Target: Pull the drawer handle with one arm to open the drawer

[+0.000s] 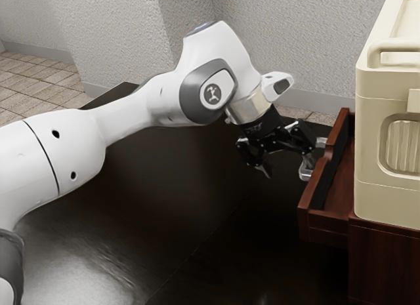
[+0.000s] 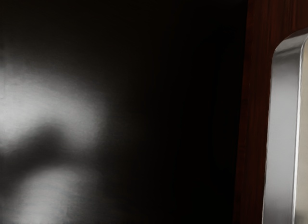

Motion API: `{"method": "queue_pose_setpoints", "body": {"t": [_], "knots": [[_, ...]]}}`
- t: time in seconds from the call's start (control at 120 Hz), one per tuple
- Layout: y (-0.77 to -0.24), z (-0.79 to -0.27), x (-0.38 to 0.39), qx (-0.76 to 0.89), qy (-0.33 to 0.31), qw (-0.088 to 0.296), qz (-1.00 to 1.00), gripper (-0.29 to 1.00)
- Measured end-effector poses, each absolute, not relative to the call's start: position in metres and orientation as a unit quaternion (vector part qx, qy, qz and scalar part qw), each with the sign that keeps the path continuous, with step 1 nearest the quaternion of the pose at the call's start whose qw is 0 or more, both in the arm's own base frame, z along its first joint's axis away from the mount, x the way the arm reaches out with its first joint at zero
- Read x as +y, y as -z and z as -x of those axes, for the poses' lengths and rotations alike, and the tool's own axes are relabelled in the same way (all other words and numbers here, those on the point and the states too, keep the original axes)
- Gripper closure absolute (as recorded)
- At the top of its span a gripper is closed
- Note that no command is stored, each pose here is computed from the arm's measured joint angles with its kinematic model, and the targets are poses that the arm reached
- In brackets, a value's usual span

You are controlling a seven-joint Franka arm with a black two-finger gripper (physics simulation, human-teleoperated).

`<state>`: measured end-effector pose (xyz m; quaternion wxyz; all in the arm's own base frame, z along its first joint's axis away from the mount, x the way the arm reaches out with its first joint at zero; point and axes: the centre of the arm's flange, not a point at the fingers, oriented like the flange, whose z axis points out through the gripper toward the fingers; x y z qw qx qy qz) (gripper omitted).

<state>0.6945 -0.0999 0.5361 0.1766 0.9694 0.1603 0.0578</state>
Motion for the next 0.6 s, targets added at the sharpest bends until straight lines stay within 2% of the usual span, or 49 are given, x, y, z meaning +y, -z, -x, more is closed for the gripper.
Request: {"method": "queue_pose_setpoints", "body": {"t": [0.6], "knots": [[-0.539,-0.687,-0.044,0.167,-0.046,0.152,-0.973,0.0]]}}
